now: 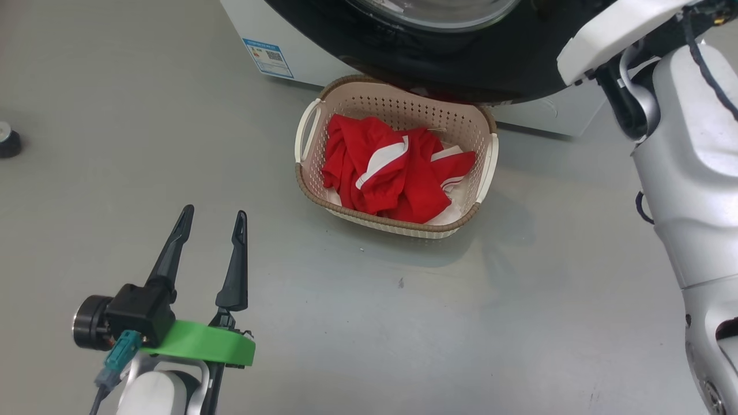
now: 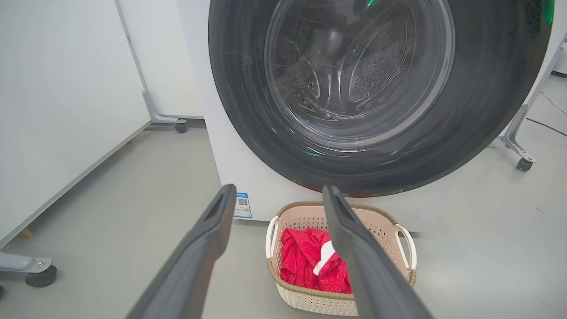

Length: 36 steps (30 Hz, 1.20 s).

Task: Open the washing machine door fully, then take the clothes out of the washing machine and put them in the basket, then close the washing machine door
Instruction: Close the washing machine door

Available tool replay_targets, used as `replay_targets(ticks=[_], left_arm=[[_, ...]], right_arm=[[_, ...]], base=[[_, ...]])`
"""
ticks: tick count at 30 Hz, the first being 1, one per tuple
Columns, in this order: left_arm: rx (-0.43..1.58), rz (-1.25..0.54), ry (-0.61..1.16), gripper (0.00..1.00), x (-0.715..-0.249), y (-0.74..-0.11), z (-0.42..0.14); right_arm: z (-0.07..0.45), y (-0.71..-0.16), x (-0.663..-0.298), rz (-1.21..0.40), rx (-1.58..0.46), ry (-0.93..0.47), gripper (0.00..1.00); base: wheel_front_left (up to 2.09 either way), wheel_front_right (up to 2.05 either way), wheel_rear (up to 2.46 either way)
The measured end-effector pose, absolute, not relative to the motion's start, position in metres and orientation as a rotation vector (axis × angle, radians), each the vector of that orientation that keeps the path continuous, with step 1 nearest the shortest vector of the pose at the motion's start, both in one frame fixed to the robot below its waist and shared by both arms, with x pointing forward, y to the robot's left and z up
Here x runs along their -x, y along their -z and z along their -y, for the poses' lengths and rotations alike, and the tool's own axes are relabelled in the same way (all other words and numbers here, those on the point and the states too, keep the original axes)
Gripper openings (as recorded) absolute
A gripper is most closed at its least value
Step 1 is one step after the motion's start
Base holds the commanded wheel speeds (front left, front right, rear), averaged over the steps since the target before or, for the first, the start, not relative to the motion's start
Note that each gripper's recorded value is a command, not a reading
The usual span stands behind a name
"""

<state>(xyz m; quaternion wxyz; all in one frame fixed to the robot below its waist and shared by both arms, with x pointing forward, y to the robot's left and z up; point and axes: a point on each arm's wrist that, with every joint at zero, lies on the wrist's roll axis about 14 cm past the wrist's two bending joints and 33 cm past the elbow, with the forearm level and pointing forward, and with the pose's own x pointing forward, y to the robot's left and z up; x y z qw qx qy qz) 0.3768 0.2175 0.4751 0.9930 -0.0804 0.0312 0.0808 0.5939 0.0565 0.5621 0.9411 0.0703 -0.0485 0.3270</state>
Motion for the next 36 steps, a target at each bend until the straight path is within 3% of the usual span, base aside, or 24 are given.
replay_targets(ticks=[19,36], left_arm=[[0.166,-0.085,-0.174,1.0,-0.393,-0.459,-0.222],[0.161,-0.089,-0.183,1.0,-0.395,-0.454,-0.225]], right_arm=[[-0.047,-0.555,-0.653,0.097,-0.127,-0.615,0.0],[-0.043,-0.556,-0.671,0.103,-0.135,-0.573,0.0]], base=[[0.0,0.0,0.0],[0.0,0.0,0.0]])
